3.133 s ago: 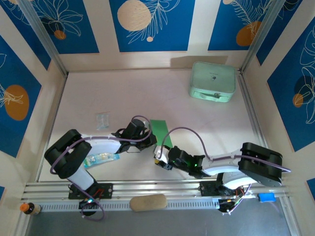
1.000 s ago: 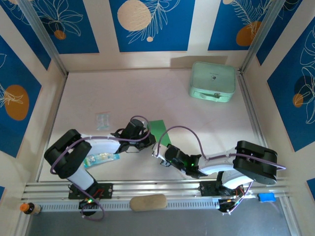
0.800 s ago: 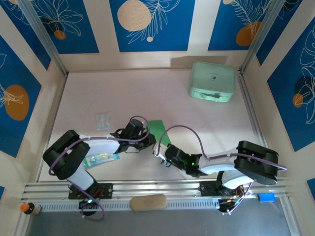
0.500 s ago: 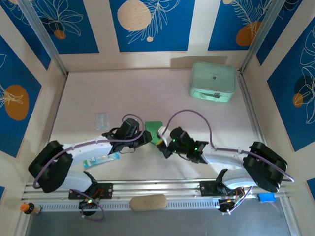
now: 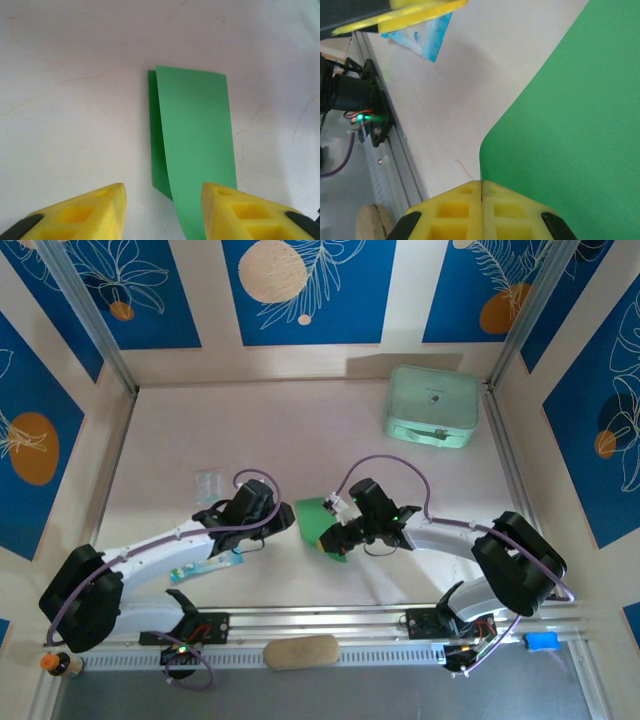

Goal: Fold a paper plane with a square sheet of paper (pick it up from the middle)
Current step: Third fold the triangle at the center of the table.

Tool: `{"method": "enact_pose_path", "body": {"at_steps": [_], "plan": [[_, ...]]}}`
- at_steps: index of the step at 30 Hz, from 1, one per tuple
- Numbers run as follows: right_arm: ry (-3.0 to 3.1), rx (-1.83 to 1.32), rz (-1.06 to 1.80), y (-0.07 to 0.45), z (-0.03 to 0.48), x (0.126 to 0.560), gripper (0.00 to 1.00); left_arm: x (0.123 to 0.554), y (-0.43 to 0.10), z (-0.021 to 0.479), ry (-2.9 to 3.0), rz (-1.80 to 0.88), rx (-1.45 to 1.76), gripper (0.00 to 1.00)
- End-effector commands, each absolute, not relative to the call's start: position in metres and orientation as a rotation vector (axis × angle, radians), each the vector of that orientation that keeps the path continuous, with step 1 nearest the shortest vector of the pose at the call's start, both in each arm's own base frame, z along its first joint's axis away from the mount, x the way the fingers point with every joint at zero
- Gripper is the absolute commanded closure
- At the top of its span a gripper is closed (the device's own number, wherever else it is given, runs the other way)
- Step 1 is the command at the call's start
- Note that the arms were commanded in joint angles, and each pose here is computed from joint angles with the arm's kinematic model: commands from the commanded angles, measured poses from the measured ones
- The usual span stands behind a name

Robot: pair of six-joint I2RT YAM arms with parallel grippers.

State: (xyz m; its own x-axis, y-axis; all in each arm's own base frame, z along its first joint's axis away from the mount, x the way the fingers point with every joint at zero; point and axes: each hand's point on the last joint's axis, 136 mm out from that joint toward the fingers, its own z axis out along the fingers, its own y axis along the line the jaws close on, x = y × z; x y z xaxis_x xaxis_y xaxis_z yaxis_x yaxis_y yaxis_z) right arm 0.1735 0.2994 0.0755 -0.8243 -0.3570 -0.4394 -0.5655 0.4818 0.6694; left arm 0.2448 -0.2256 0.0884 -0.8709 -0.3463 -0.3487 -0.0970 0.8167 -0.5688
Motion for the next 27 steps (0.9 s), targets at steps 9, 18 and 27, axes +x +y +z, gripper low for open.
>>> {"method": "enact_pose_path", "body": {"at_steps": [9, 18, 27], "plan": [[2.456, -0.847, 1.414, 0.308, 0.088, 0.160, 1.00, 0.266, -0.261, 0.104, 2.545, -0.881, -0.149, 0.83], [2.482, -0.834, 1.376, 0.307, 0.077, 0.158, 1.00, 0.280, -0.296, 0.078, 2.642, -0.969, -0.060, 0.90], [2.509, -0.830, 1.363, 0.307, 0.068, 0.156, 1.00, 0.276, -0.299, 0.030, 2.789, -0.904, -0.048, 0.91]]}}
